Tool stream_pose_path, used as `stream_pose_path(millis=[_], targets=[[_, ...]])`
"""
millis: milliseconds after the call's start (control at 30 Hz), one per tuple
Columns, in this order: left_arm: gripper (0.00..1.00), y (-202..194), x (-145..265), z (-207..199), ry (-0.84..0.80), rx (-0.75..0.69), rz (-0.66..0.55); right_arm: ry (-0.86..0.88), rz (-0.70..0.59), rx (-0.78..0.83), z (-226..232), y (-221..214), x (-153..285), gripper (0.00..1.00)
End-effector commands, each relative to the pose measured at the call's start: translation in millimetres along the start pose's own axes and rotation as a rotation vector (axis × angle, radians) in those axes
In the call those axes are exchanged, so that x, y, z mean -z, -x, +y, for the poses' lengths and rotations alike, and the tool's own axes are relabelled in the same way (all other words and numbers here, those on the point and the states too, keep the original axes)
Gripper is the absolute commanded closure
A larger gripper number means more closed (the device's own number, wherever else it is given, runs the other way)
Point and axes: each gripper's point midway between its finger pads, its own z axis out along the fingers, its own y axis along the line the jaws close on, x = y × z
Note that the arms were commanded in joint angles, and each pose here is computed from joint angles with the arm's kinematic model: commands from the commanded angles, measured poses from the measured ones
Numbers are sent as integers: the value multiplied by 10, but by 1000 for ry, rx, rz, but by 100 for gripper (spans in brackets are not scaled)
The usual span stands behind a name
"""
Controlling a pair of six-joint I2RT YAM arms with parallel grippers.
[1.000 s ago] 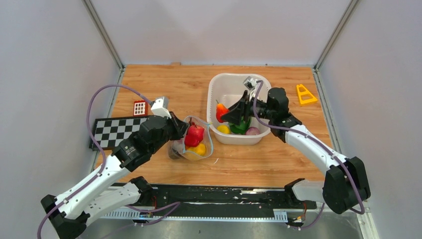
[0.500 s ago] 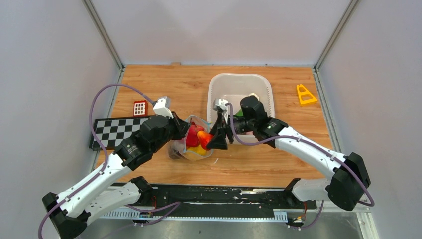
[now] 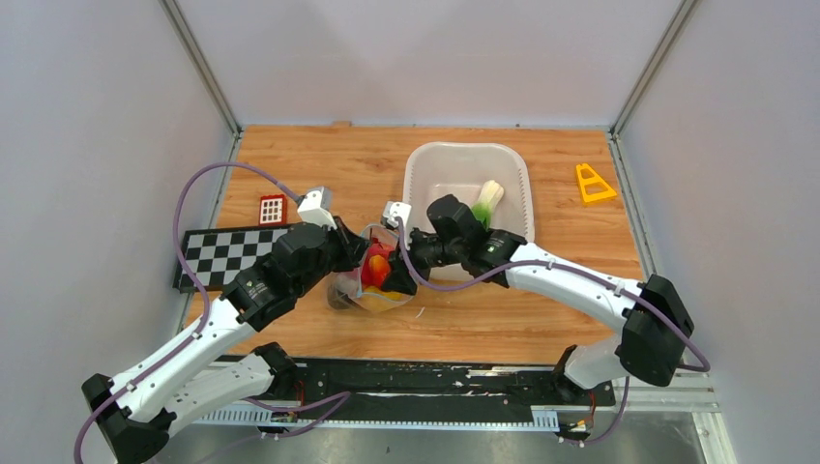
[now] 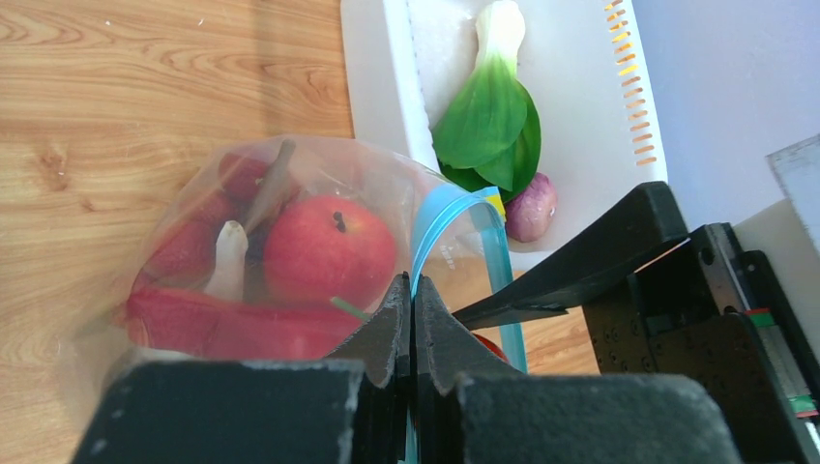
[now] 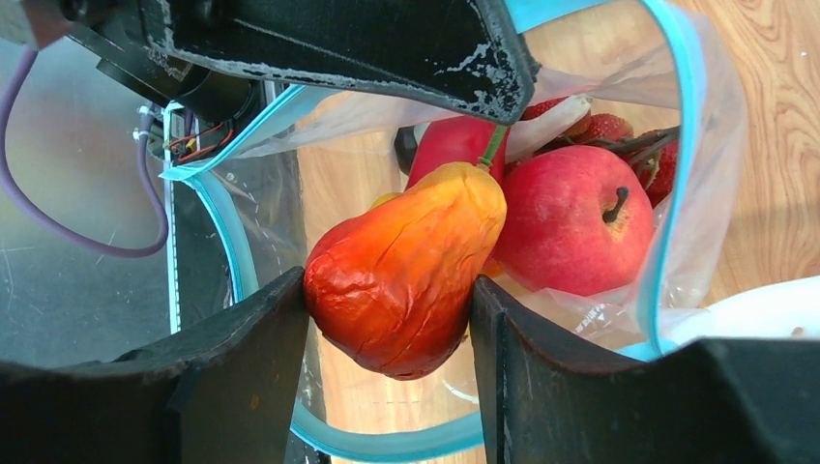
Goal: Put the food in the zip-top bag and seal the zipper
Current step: Place the fake fruit in the zipper food storage bag, then move the bin to the center of the board.
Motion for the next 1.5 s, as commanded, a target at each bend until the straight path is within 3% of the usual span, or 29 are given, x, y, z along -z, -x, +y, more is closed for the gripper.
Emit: stream_pose_path(millis=[0, 200, 433, 667, 767, 867, 967, 1067, 1267, 1467], targets=[[98, 269, 76, -210, -68, 10, -74, 52, -48, 64, 105, 251, -72, 61], [98, 285, 81, -222, -73, 14, -80, 142, 15, 94, 310, 161, -238, 54], [98, 294, 121, -156, -53, 27, -97, 50, 10, 114, 204, 219, -166, 25], [98, 316, 144, -125, -40, 35, -110, 3, -87, 145, 273, 471, 130, 20], [98, 300, 147, -105, -32, 36, -104, -118, -156, 156, 142, 609, 371, 24], [99, 299, 168, -58, -15, 41, -110, -277, -235, 101, -117, 634, 631, 36], [99, 328, 206, 6, 12, 55, -130, -425, -278, -35, -490, 544, 797, 45], [99, 379, 276, 104, 55, 62, -156, -536, -261, -214, -846, 384, 867, 61], [99, 489, 445, 258, 108, 94, -223, -487, -183, -300, -1035, 397, 610, 67], [99, 460, 481, 272, 103, 104, -216, -371, -134, -321, -1121, 578, 193, 70]])
